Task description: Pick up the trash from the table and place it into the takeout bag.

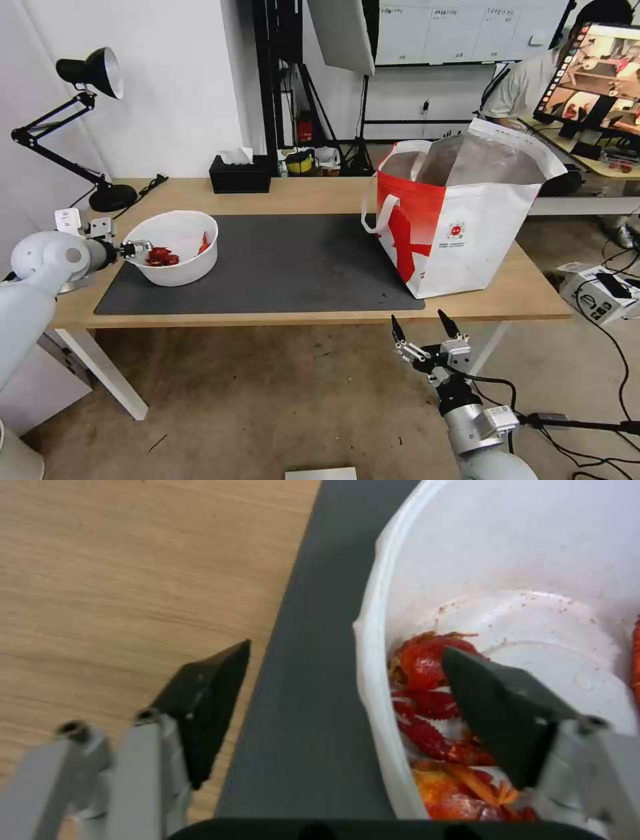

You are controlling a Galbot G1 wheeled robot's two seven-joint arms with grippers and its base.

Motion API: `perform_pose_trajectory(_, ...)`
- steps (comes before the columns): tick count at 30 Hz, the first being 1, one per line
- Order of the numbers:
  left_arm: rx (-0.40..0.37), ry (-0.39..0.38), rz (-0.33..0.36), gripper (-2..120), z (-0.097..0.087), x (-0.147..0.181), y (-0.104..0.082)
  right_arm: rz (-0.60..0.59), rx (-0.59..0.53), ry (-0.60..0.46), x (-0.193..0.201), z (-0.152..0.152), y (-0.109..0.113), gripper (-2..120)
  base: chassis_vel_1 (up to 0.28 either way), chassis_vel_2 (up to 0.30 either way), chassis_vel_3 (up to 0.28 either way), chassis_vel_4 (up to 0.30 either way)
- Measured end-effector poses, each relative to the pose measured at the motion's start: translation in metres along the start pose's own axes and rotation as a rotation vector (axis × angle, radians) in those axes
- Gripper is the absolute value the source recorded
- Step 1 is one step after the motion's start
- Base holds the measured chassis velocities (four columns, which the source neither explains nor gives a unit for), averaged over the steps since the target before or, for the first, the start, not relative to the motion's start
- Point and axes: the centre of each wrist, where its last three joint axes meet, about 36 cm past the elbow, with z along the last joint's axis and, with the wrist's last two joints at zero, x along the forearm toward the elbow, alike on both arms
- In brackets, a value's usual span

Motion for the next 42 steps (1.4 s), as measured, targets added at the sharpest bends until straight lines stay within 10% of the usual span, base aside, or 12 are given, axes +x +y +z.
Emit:
perform_pose_trajectory(6, -0.015, 0.018, 0.015, 29, 0.003, 0.002, -0.004, 0.000, 0.000, 0.000, 0.000, 0.000, 0.000, 100, 0.000, 0.000, 0.000, 0.000)
perform_pose_trajectory(14, 0.013, 0.018, 0.068, 1, 0.001, 0.008, -0.011, 0.000, 0.000, 0.000, 0.000, 0.000, 0.000, 100, 0.000, 0.000, 0.000, 0.000)
perform_pose_trajectory(42, 0.086, -0.228, 0.546, 0, -0.085, 0.119, -0.143, 0.000, 0.000, 0.000, 0.000, 0.000, 0.000, 100, 0.000, 0.000, 0.000, 0.000)
